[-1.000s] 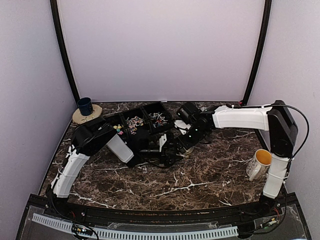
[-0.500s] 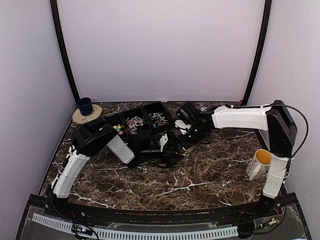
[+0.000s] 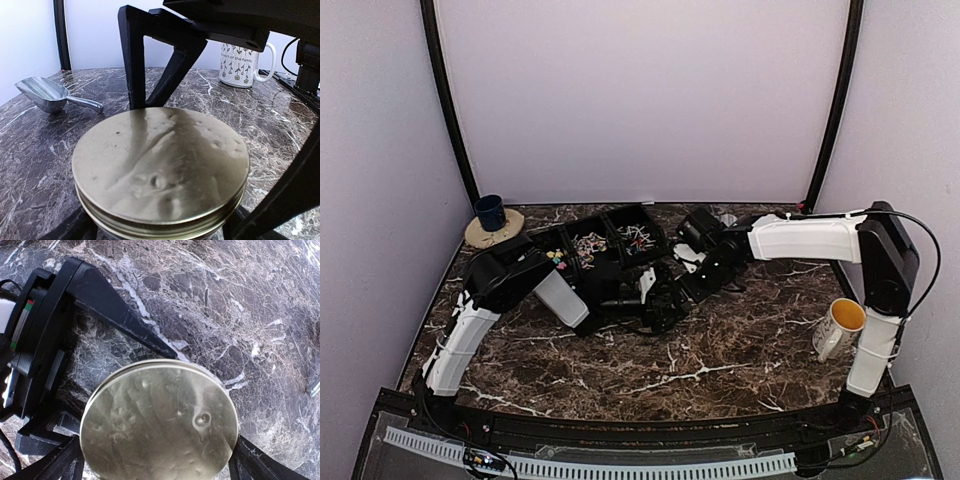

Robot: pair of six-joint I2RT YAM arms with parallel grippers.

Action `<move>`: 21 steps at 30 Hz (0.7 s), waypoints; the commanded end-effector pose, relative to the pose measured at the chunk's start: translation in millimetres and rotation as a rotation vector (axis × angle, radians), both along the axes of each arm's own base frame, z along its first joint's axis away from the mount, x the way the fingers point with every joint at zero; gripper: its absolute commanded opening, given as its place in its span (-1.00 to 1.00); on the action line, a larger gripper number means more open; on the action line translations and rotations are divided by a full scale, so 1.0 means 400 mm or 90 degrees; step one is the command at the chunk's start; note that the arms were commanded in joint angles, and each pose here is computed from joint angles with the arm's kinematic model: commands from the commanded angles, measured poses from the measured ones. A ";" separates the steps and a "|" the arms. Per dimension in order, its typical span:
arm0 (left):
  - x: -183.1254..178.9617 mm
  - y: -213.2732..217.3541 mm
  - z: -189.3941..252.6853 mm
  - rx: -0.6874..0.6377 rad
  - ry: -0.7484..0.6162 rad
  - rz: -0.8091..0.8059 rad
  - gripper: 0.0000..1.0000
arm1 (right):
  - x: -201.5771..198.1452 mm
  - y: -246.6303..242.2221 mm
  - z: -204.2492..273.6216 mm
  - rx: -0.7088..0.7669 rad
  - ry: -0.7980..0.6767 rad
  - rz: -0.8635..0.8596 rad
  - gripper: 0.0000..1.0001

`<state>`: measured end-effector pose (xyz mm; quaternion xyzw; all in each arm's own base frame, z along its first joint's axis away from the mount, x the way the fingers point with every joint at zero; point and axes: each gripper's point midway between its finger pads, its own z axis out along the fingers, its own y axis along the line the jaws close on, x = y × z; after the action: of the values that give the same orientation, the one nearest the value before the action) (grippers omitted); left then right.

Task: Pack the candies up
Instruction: Screw the bottle lid onto the packing bottle.

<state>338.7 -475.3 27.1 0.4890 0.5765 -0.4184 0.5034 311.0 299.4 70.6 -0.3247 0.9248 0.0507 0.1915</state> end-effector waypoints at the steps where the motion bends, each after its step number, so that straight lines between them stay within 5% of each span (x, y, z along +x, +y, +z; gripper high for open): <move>1: -0.062 0.112 -0.337 0.219 0.155 0.047 0.71 | -0.032 -0.008 0.021 0.011 0.014 0.008 0.99; 21: -0.051 0.118 -0.334 0.216 0.157 0.053 0.71 | -0.106 0.004 0.016 0.005 0.044 0.047 1.00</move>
<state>339.4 -475.2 27.0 0.4878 0.5777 -0.4173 0.5041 288.4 294.5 71.5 -0.3396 0.9241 0.0511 0.1678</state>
